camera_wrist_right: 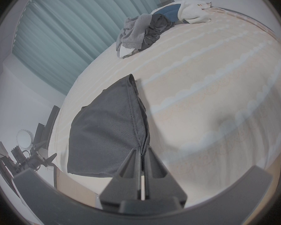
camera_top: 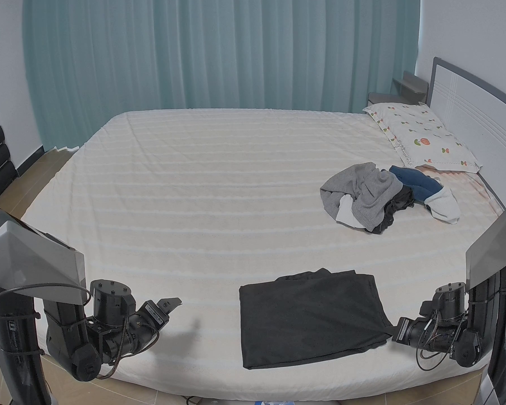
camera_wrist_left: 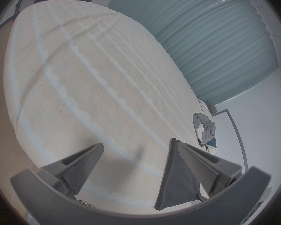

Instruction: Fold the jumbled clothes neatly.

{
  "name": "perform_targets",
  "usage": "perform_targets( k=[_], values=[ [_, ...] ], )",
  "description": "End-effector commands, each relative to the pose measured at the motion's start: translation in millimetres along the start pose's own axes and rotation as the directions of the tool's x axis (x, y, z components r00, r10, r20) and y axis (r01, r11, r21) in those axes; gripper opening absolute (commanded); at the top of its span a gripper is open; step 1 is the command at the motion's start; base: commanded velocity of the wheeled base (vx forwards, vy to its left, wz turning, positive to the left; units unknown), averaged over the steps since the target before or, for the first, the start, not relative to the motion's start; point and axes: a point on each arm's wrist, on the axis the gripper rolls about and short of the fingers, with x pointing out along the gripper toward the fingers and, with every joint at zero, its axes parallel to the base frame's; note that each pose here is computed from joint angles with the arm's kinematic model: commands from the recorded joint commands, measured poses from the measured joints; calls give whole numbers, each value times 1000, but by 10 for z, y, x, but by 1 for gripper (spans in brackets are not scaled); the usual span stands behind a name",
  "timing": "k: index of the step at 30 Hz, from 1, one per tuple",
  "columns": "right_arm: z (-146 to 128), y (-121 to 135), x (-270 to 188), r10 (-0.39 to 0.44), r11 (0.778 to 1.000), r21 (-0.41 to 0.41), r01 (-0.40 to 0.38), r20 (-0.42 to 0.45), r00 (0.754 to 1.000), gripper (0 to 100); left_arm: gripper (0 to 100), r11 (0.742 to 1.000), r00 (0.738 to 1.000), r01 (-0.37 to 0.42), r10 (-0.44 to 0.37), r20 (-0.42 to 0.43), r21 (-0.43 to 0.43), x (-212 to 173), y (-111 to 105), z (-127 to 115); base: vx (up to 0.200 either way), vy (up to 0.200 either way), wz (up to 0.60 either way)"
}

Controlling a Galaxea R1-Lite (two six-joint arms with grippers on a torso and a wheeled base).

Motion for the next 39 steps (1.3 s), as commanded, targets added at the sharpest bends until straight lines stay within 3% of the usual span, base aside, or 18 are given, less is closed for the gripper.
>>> perform_targets(
  k=[1, 19, 20, 23, 28, 31, 34, 39],
  values=[
    [-4, 9, -67, -1, 1000, -1, 1, -3, 1000, 0, 100, 1000, 1000, -1, 1, 0, -1, -2, 3, 1, 0, 0, 0],
    [-59, -24, -102, -48, 997, -63, 44, -66, 997, 0, 100, 1000, 1000, 0, 0, 1, -1, 0, 0, 3, 0, 0, 0],
    [-65, -29, -96, -50, 997, -65, 46, -70, 996, 100, 100, 1000, 1000, -1, 1, 0, -1, 2, 3, 1, 0, 0, 0],
    [-43, -19, -99, -40, 997, -68, 36, -51, 998, 100, 100, 1000, 1000, -1, 1, 0, -1, 2, 3, 1, 0, 0, 0],
    [231, 57, -65, 44, 997, -66, -36, 121, 992, 100, 100, 1000, 1000, -1, 1, 0, -1, 2, 3, 1, 0, 0, 0],
    [367, 99, 101, 68, 996, -72, -56, 172, 983, 100, 100, 1000, 1000, 0, 0, 1, -1, 5, 0, 3, 0, 0, 0],
    [516, 152, 348, 72, 997, -45, -64, 206, 976, 100, 100, 1000, 1000, 0, 0, 1, -1, 5, 0, 3, 0, 0, 0],
    [700, 264, 686, 50, 997, 48, -60, 185, 981, 100, 100, 1000, 1000, 0, 0, 1, -1, -5, 0, 3, 0, 0, 0]
  ],
)
